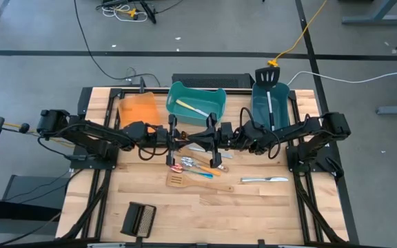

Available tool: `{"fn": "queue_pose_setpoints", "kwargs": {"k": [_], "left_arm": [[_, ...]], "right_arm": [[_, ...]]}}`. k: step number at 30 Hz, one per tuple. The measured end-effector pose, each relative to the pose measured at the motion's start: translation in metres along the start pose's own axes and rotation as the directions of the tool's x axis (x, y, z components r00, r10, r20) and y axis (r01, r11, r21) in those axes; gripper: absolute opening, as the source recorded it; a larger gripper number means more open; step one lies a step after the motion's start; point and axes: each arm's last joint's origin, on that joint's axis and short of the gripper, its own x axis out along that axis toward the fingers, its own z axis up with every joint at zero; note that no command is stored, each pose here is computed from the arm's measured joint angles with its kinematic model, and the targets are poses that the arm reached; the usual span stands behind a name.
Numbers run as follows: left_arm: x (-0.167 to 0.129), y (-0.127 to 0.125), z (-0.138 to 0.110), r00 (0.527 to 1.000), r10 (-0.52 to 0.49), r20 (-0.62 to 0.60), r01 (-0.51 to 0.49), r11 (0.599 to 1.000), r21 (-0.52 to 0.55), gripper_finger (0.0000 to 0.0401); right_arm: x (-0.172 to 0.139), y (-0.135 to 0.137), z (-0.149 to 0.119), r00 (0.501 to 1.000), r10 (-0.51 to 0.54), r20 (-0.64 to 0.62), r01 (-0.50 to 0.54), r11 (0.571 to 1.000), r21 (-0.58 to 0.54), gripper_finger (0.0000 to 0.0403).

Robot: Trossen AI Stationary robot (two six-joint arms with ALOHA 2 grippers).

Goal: Pick & Place Kitchen Items
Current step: Put the green spoon into the orange bin

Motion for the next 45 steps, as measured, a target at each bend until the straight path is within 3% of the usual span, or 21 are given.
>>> {"fn": "queue_pose_setpoints", "kwargs": {"k": [15,22,30,38,45], "left_arm": [[0.0,0.0,0.0,1.0,0.005,0.0,-0.005,1.0,0.0,0.0013],[0.0,0.001,0.0,1.0,0.025,0.003,-0.025,1.0,-0.004,0.0009],[0.0,0.001,0.0,0.999,0.048,-0.002,-0.048,0.999,-0.004,0.0009],[-0.003,0.003,0.001,0.993,0.094,-0.065,-0.094,0.996,0.009,0.0009],[-0.018,0.008,0.008,0.957,0.229,-0.179,-0.224,0.973,0.05,0.0009]], "right_arm": [[0.0,0.0,-0.001,1.0,0.0,-0.006,0.0,1.0,-0.003,0.0004],[0.0,-0.001,-0.001,1.0,-0.01,-0.013,0.01,1.0,-0.017,0.0042],[0.0,-0.001,-0.001,0.999,-0.032,-0.014,0.032,0.999,-0.039,0.0043],[-0.002,-0.002,0.003,0.998,-0.062,-0.03,0.06,0.995,-0.074,0.0041],[-0.006,-0.001,0.014,0.995,-0.091,-0.046,0.085,0.99,-0.111,0.0043]]}}
